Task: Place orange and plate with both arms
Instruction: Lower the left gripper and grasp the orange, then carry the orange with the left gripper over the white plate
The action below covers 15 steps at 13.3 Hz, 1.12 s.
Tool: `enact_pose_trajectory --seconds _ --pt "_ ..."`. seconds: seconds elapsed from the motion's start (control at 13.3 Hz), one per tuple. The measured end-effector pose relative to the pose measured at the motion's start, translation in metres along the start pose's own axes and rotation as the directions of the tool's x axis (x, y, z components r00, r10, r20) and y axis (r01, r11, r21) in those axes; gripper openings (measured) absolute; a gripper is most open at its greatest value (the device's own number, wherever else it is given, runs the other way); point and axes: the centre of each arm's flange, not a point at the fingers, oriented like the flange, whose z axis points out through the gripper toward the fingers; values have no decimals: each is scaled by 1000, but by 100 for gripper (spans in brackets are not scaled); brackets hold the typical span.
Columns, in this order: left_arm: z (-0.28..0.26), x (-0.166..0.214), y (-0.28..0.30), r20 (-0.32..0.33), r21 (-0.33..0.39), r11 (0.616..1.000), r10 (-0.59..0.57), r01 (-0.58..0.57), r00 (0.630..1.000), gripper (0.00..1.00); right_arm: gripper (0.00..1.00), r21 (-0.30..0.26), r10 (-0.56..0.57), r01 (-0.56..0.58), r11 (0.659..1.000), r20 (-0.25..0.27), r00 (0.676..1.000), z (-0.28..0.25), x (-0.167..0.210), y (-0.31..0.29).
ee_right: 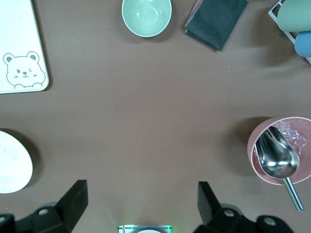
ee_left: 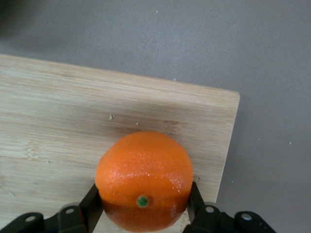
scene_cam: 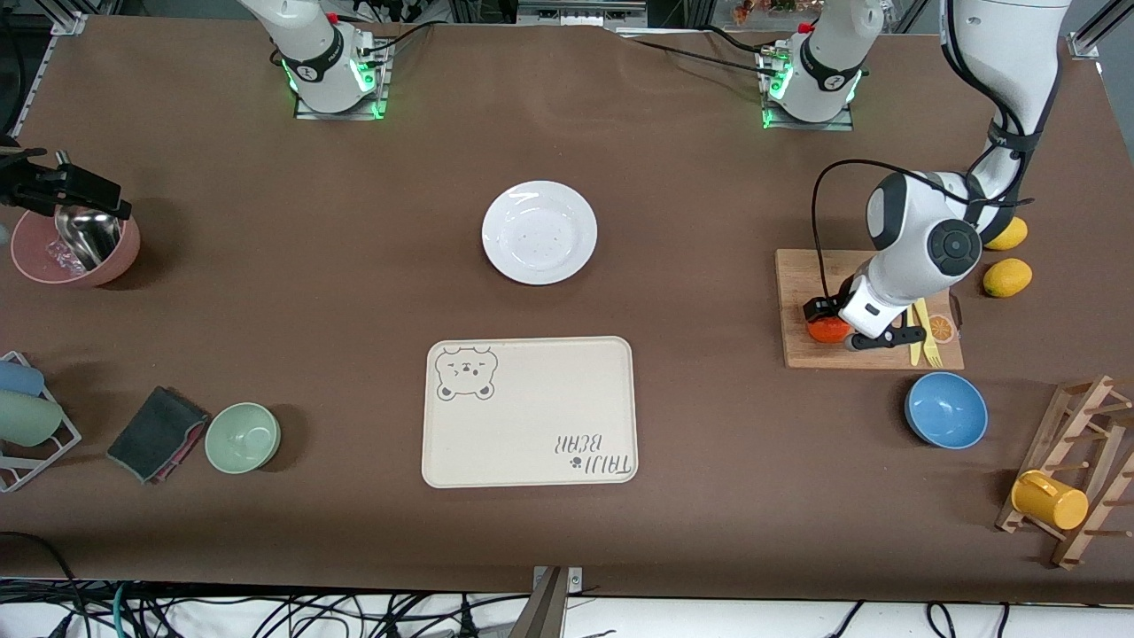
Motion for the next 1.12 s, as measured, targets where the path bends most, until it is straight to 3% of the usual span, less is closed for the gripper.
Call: enact_pose_trajectory --seconds 0.22,0.53,0.75,1.12 --pt "-18 5 8 -35 -7 1000 11 -12 999 71 100 0 0 0 1000 0 1000 0 0 0" --pt "-89 -11 54 -74 -14 997 75 -76 994 71 100 0 0 0 1000 0 1000 0 0 0" --pt "-121 -46 124 -90 -21 991 128 -130 988 71 100 0 1 -1 1000 0 1000 0 0 0" --pt "-120 -119 283 -96 -62 994 80 -87 992 71 100 0 2 -2 1000 0 1000 0 0 1"
